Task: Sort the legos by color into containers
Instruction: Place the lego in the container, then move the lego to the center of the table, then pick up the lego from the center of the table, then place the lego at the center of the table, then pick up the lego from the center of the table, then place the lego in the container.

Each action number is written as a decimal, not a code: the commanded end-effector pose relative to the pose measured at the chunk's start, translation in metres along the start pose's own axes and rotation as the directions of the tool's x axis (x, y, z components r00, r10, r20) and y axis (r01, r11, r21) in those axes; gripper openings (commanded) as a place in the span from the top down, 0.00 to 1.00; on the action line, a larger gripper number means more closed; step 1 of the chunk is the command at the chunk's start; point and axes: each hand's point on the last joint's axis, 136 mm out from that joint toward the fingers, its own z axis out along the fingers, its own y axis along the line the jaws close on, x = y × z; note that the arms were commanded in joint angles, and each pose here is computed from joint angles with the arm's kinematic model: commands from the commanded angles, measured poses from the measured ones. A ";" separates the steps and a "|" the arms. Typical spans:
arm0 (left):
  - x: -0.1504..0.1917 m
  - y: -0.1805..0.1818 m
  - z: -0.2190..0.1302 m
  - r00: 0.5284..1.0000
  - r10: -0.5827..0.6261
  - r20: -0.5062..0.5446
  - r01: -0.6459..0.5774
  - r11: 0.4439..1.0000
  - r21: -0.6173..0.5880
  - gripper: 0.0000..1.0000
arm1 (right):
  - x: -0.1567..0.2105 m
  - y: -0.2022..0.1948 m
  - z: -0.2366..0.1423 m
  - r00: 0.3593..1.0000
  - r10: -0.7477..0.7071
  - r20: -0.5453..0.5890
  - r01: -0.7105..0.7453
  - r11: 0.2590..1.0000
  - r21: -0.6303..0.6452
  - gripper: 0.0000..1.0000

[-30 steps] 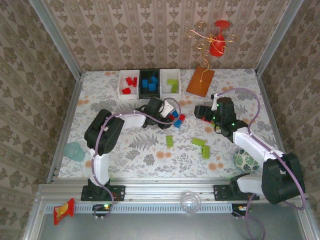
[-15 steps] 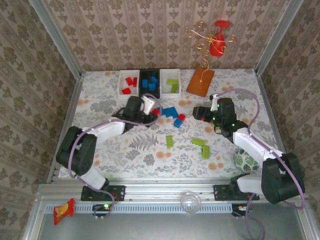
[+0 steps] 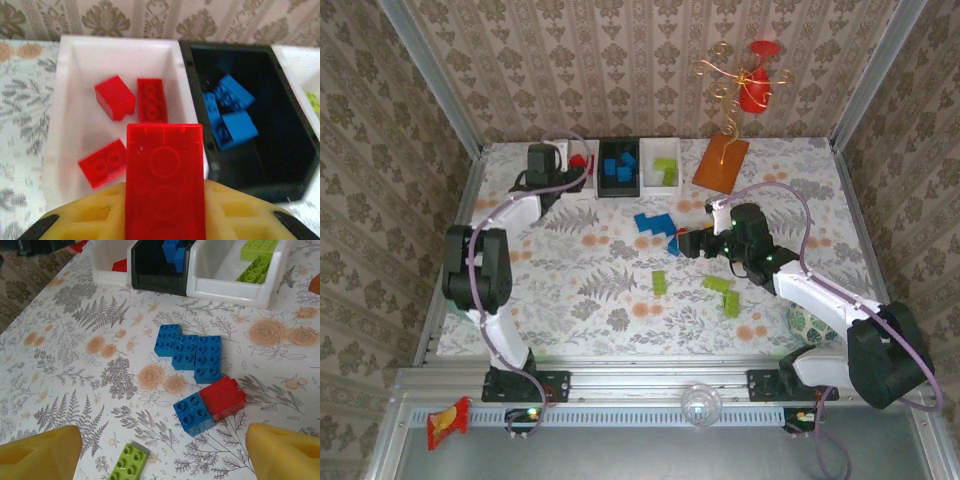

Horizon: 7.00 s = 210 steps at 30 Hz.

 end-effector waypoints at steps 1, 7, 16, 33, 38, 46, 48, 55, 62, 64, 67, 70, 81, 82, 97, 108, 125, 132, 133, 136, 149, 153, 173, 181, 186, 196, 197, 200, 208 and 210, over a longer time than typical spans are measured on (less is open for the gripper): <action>-0.001 0.017 0.017 0.998 -0.011 -0.061 0.007 0.998 -0.068 0.72 | -0.016 -0.002 -0.004 0.999 -0.024 0.039 0.022 0.999 0.031 0.13; -0.002 0.013 0.042 0.994 -0.033 -0.103 0.030 0.999 -0.024 0.68 | -0.018 -0.012 -0.008 0.999 -0.017 0.047 0.012 0.995 0.094 0.13; -0.014 0.010 0.022 0.998 -0.062 0.004 0.062 0.998 -0.019 0.35 | -0.002 -0.035 -0.006 0.999 0.050 0.003 -0.050 0.976 0.210 0.13; 0.065 -0.053 -0.107 0.990 -0.125 0.063 0.111 0.975 0.192 0.27 | 0.046 -0.047 0.055 0.972 0.168 -0.162 -0.112 0.945 0.309 0.18; 0.087 -0.052 -0.120 0.991 -0.126 0.031 0.119 0.975 0.186 0.27 | 0.058 -0.032 0.078 0.967 0.142 -0.213 -0.075 0.953 0.295 0.17; 0.094 -0.056 -0.120 0.993 -0.119 0.021 0.113 0.974 0.196 0.27 | 0.053 -0.037 0.095 0.966 0.178 -0.187 -0.105 0.932 0.347 0.17; 0.093 -0.056 -0.119 0.993 -0.119 0.024 0.112 0.974 0.199 0.27 | 0.051 -0.044 0.099 0.961 0.212 -0.178 -0.127 0.910 0.396 0.17; 0.096 -0.055 -0.120 0.994 -0.111 0.021 0.105 0.976 0.190 0.27 | 0.053 -0.060 0.113 0.946 0.285 -0.154 -0.183 0.862 0.472 0.17; 0.096 -0.054 -0.122 0.994 -0.103 0.025 0.097 0.978 0.185 0.27 | 0.053 -0.090 0.113 0.935 0.322 -0.149 -0.198 0.822 0.535 0.18; 0.096 -0.054 -0.123 0.995 -0.100 0.026 0.094 0.979 0.182 0.27 | 0.057 -0.098 0.109 0.929 0.332 -0.162 -0.195 0.814 0.547 0.18; 0.097 -0.052 -0.122 0.995 -0.099 0.028 0.093 0.980 0.176 0.27 | 0.062 -0.109 0.099 0.928 0.333 -0.167 -0.183 0.799 0.572 0.19; 0.098 -0.053 -0.120 0.995 -0.100 0.023 0.094 0.979 0.182 0.27 | 0.057 -0.120 0.087 0.932 0.332 -0.143 -0.191 0.788 0.585 0.20; 0.098 -0.052 -0.120 0.995 -0.100 0.024 0.094 0.979 0.180 0.27 | 0.054 -0.132 0.091 0.935 0.302 -0.185 -0.148 0.809 0.568 0.34; 0.098 -0.052 -0.121 0.995 -0.099 0.025 0.093 0.979 0.180 0.27 | 0.054 -0.133 0.092 0.935 0.300 -0.189 -0.145 0.810 0.568 0.36; 0.098 -0.052 -0.122 0.994 -0.110 0.025 0.103 0.976 0.189 0.27 | 0.033 -0.113 0.094 0.951 0.256 -0.174 -0.151 0.875 0.461 0.60; 0.106 -0.022 -0.122 0.970 -0.240 0.047 0.232 0.963 0.140 0.25 | -0.007 0.012 0.093 0.991 0.104 -0.081 -0.088 0.980 0.181 0.63; 0.128 0.007 -0.136 0.956 -0.290 0.043 0.287 0.956 0.062 0.23 | 0.034 0.080 0.213 0.971 0.060 -0.231 -0.049 0.997 0.055 0.59; 0.132 -0.001 -0.135 0.959 -0.280 0.037 0.275 0.957 0.094 0.23 | 0.012 0.096 0.201 0.975 0.064 -0.215 -0.069 0.997 -0.015 0.43; 0.131 -0.005 -0.135 0.962 -0.269 0.039 0.264 0.959 0.107 0.23 | 0.007 0.096 0.195 0.976 0.068 -0.207 -0.074 0.997 -0.022 0.42; 0.132 -0.023 -0.132 0.978 -0.206 0.041 0.198 0.968 0.151 0.22 | -0.009 0.088 0.167 0.982 0.092 -0.163 -0.098 0.995 -0.027 0.38; 0.175 -0.112 -0.068 0.974 0.186 -0.132 -0.145 0.952 0.271 0.19 | -0.028 -0.019 0.043 0.971 0.234 0.038 -0.237 0.961 0.142 0.27; 0.190 -0.111 -0.049 0.952 0.226 -0.206 -0.172 0.953 0.251 0.19 | -0.020 -0.033 0.032 0.968 0.249 0.044 -0.252 0.953 0.170 0.26; 0.177 -0.094 -0.011 0.953 0.185 -0.241 -0.136 0.969 0.206 0.63 | -0.012 -0.037 0.038 0.959 0.282 0.023 -0.282 0.946 0.159 0.25; 0.089 -0.039 -0.036 0.996 -0.092 -0.004 0.091 0.983 0.158 0.72 | -0.013 -0.038 0.032 0.959 0.280 0.036 -0.282 0.944 0.169 0.25; 0.045 -0.001 -0.028 0.993 -0.111 0.048 0.108 0.993 0.048 0.71 | -0.012 -0.039 0.036 0.957 0.288 0.041 -0.291 0.942 0.168 0.25; 0.003 0.030 0.042 0.985 -0.172 0.003 0.171 0.984 0.041 0.65 | -0.005 -0.048 0.022 0.965 0.259 0.036 -0.260 0.936 0.239 0.21; 0.001 0.032 0.049 0.985 -0.172 -0.006 0.172 0.984 0.034 0.64 | -0.005 -0.049 0.020 0.966 0.257 0.038 -0.258 0.935 0.244 0.21; -0.012 0.042 0.057 0.987 -0.160 -0.004 0.160 0.987 -0.009 0.56 | -0.002 -0.051 0.016 0.967 0.252 0.034 -0.252 0.932 0.260 0.21; -0.053 0.014 0.018 0.983 -0.166 0.076 0.156 0.980 0.122 0.33 | 0.021 -0.085 -0.010 0.973 0.232 0.012 -0.211 0.859 0.467 0.20; -0.061 0.000 -0.001 0.976 -0.187 0.114 0.163 0.967 0.194 0.30 | 0.027 -0.088 -0.011 0.972 0.233 0.002 -0.205 0.850 0.485 0.20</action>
